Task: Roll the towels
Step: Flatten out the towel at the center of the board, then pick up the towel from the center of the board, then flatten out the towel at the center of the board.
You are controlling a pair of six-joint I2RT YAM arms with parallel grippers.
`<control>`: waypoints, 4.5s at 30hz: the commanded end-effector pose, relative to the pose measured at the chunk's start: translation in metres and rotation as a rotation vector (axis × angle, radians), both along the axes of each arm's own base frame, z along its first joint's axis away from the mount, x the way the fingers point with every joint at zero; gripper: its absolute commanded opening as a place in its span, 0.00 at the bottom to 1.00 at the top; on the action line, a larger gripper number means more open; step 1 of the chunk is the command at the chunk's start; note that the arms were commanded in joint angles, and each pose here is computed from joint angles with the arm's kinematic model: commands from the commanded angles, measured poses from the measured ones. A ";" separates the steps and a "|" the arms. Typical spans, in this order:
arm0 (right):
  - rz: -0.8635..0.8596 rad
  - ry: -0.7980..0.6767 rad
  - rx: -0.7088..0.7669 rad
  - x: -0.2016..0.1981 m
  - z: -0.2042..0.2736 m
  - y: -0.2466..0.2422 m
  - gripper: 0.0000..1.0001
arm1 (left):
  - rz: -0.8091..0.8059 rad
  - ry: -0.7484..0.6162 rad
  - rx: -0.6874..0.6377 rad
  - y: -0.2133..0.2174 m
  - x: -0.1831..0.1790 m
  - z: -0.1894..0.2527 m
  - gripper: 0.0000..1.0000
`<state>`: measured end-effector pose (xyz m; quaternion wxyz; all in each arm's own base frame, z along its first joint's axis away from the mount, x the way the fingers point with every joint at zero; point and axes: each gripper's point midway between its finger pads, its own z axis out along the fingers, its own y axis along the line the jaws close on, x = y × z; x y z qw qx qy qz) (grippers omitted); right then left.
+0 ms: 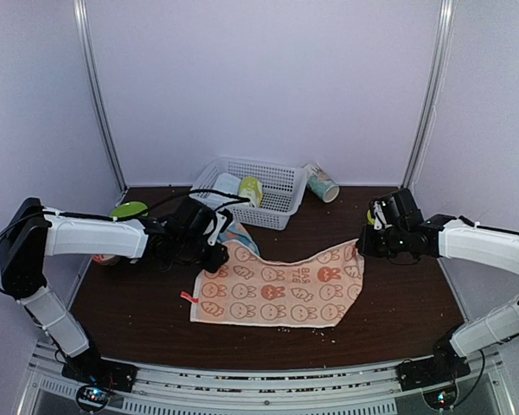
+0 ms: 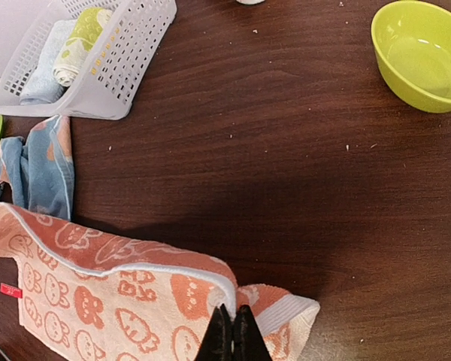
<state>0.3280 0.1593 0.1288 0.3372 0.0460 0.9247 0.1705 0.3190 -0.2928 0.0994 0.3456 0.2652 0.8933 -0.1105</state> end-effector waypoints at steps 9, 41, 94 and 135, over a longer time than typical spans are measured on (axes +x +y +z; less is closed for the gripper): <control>0.027 0.018 -0.005 0.002 0.002 0.003 0.00 | 0.135 -0.011 0.070 0.022 0.033 -0.001 0.55; 0.074 0.039 0.030 0.002 -0.008 0.015 0.00 | 0.270 0.254 -0.190 0.050 0.095 -0.034 0.55; 0.298 -0.292 0.110 -0.130 0.155 -0.024 0.00 | -0.203 -0.114 -0.444 0.038 -0.118 0.164 0.00; 0.051 -0.101 -0.107 0.017 0.030 -0.003 0.00 | 0.329 -0.217 -0.283 0.100 0.015 0.068 0.00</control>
